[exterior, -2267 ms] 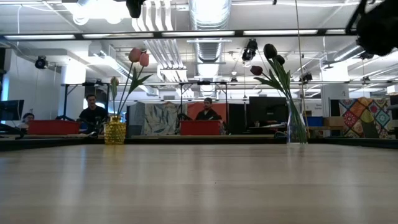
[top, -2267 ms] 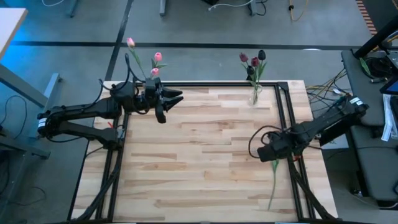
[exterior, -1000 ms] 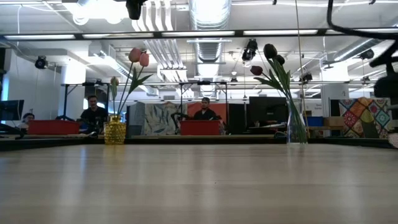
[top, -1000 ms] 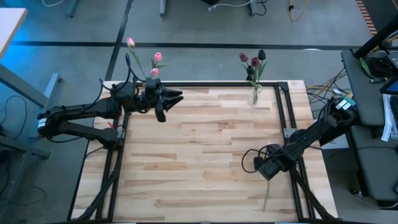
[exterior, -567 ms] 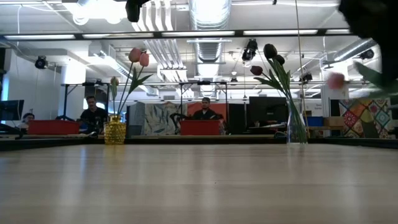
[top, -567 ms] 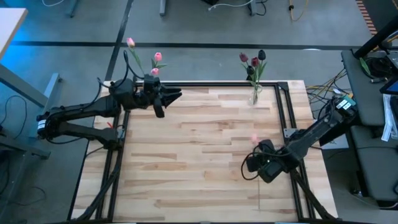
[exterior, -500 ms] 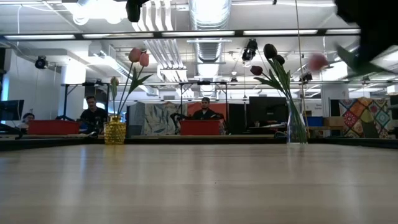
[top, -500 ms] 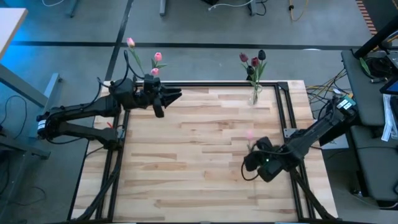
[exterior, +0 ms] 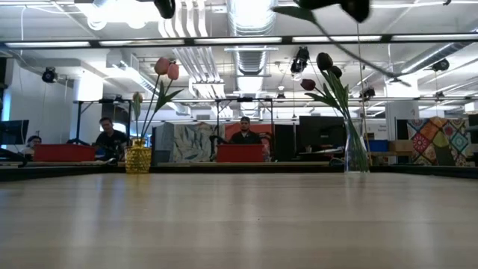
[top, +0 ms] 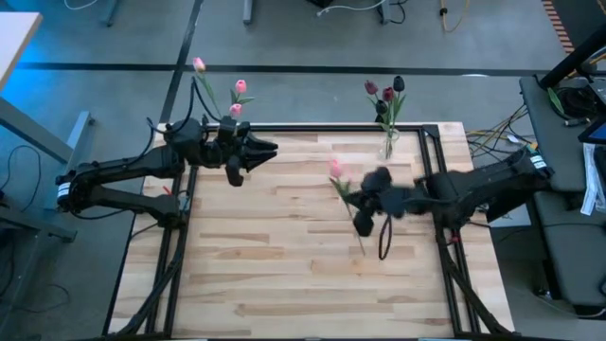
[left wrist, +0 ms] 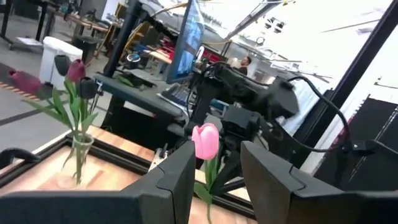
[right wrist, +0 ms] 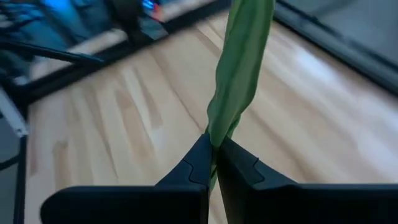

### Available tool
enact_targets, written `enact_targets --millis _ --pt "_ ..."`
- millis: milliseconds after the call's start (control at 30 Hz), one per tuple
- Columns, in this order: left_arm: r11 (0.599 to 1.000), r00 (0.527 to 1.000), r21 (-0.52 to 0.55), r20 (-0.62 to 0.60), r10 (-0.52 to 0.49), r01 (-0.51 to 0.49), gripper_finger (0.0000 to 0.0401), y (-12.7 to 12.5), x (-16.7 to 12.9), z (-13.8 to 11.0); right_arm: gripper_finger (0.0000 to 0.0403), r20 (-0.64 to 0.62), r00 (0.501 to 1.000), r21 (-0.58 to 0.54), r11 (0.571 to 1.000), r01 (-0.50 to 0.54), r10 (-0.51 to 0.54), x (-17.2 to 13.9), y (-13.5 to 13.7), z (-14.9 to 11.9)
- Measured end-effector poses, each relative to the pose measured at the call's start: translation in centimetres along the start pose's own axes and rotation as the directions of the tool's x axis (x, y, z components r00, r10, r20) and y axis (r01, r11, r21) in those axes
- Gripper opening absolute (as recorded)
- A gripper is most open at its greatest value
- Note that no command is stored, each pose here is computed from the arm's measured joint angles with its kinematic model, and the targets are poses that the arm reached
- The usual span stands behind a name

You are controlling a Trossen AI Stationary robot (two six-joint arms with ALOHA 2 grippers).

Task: Sort flowers into vase by color
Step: Insert the pink tulip into the yellow glass vase

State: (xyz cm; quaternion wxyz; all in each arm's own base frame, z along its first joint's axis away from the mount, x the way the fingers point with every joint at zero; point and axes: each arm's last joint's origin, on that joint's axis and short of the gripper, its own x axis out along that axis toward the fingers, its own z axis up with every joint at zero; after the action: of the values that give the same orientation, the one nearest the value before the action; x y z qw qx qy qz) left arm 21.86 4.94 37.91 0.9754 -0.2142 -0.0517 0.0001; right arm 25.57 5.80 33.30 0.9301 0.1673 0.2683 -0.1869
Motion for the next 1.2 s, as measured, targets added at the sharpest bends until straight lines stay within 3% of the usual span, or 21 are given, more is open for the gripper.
enact_targets --millis 167,300,467,867,1100,1200 --pt "0.999 1.000 0.033 -0.002 -0.019 0.019 0.0115 -0.1 0.0 0.0 0.0012 0.161 0.976 -0.124 0.984 -0.131 0.150 1.6 -2.0 3.9" --pt "0.996 0.999 0.066 0.007 -0.052 0.052 0.0115 -0.1 0.3 0.1 0.0012 0.319 0.912 -0.174 0.962 -0.212 0.259 2.2 -3.7 6.9" --pt "0.981 0.984 0.089 0.032 -0.176 0.173 0.0115 -0.2 1.6 0.0 0.0012 0.447 0.833 -0.203 0.944 -0.259 0.325 2.6 -5.2 9.1" --pt "0.994 0.993 0.000 -0.032 -0.110 0.110 0.0115 1.4 5.0 -1.6 0.0012 0.515 0.787 -0.269 0.936 -0.227 0.338 1.9 -4.9 11.7" --pt "0.994 0.981 0.087 -0.187 -0.045 0.062 0.0115 1.1 7.8 0.4 0.0012 0.512 0.790 -0.277 0.935 -0.220 0.338 2.7 -4.5 12.4" --pt "0.989 0.969 0.123 -0.240 -0.053 0.084 0.0117 0.8 9.0 1.5 0.0012 0.508 0.792 -0.286 0.934 -0.215 0.338 3.0 -4.4 12.5"
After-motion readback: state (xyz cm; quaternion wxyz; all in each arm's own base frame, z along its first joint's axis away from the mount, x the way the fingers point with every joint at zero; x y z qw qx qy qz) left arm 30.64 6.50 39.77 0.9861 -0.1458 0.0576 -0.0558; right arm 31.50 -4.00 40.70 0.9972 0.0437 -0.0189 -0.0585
